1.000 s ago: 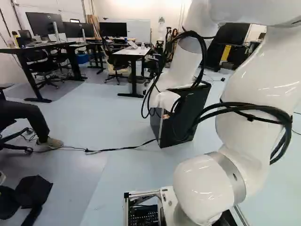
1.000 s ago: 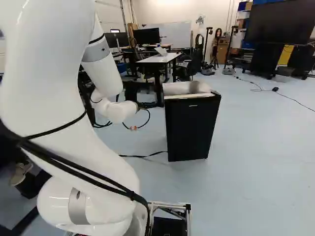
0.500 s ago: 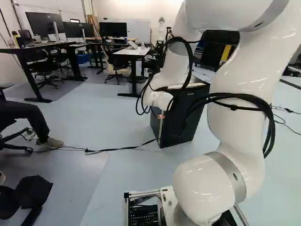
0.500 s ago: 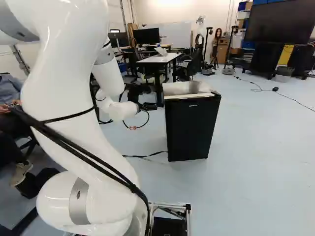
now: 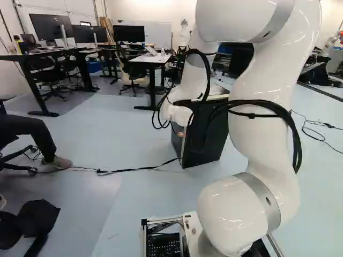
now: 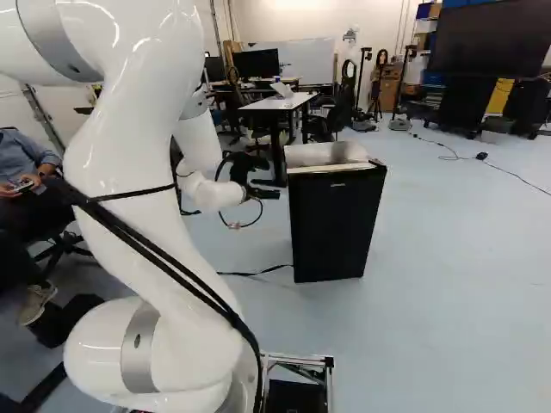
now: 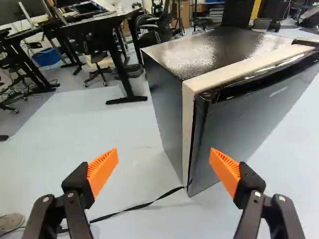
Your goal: Open the fridge door
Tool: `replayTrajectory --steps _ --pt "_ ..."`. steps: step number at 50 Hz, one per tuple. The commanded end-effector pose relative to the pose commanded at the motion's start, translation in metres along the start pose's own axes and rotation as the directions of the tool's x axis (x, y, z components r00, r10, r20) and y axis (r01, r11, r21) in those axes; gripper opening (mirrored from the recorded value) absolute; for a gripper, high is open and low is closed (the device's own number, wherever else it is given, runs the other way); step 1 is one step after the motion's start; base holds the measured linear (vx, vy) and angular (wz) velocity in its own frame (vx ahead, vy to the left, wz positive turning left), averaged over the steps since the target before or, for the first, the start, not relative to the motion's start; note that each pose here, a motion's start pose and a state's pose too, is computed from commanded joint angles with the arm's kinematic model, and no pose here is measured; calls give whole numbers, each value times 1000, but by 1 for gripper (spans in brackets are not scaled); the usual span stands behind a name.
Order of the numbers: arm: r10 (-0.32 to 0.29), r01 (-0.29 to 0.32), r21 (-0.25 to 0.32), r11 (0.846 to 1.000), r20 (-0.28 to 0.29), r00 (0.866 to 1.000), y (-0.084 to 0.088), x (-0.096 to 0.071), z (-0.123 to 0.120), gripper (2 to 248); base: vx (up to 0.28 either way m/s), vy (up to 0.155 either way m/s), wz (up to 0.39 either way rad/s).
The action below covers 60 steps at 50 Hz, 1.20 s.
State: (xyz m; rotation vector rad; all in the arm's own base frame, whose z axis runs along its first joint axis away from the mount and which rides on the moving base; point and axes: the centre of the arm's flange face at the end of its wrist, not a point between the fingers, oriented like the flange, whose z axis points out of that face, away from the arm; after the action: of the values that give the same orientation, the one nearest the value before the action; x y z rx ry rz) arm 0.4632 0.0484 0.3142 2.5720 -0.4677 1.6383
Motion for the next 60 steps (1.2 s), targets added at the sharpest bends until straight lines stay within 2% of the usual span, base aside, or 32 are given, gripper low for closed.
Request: replayTrajectory --steps 20,40,60 --pt "44 -45 -92 995 -11 999 7 -15 15 247 0 0 0" --pt "64 -74 -174 982 -62 996 15 -27 28 247 0 0 0" --pt "70 -100 -254 962 -125 990 21 -39 45 247 0 0 0"
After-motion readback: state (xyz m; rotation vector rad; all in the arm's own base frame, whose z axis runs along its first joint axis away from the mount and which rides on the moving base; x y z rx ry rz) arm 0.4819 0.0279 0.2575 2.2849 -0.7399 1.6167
